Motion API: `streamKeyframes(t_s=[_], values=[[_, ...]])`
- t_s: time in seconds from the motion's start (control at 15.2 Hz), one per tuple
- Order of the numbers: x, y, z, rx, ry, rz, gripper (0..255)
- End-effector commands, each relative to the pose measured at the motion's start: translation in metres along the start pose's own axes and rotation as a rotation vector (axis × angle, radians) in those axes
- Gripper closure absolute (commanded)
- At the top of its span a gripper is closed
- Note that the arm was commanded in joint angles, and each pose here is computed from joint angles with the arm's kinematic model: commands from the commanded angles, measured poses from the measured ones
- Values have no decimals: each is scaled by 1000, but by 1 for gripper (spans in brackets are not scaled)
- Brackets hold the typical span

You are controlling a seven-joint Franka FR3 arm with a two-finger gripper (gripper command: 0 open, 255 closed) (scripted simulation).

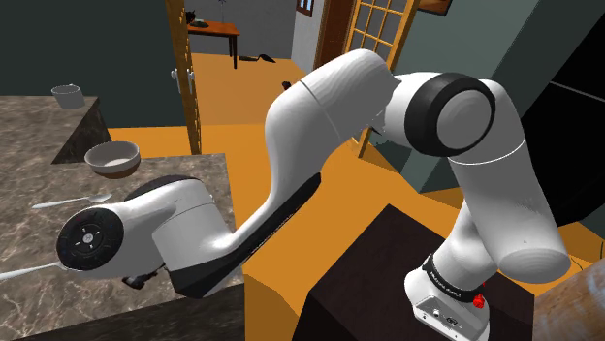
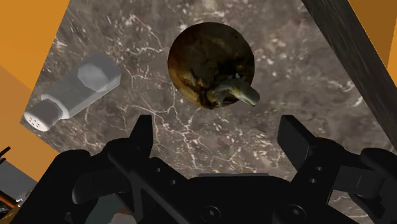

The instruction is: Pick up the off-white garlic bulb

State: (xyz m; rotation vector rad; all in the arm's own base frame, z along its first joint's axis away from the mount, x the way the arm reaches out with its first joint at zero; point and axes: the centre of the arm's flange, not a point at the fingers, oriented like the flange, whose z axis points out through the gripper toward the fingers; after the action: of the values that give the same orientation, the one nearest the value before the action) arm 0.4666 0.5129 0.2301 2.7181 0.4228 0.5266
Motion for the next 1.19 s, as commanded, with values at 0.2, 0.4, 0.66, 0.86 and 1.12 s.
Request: streamKeyframes(t_s=[0.2, 0.4, 0.66, 0.86, 1.12], values=[[-8, -9, 22, 0, 1, 0, 0], [-7, -9, 22, 0, 1, 0, 255], [-7, -9, 22, 0, 1, 0, 255], [-6, -9, 22, 0, 1, 0, 255], [-3, -3, 8, 0, 1, 0, 255]])
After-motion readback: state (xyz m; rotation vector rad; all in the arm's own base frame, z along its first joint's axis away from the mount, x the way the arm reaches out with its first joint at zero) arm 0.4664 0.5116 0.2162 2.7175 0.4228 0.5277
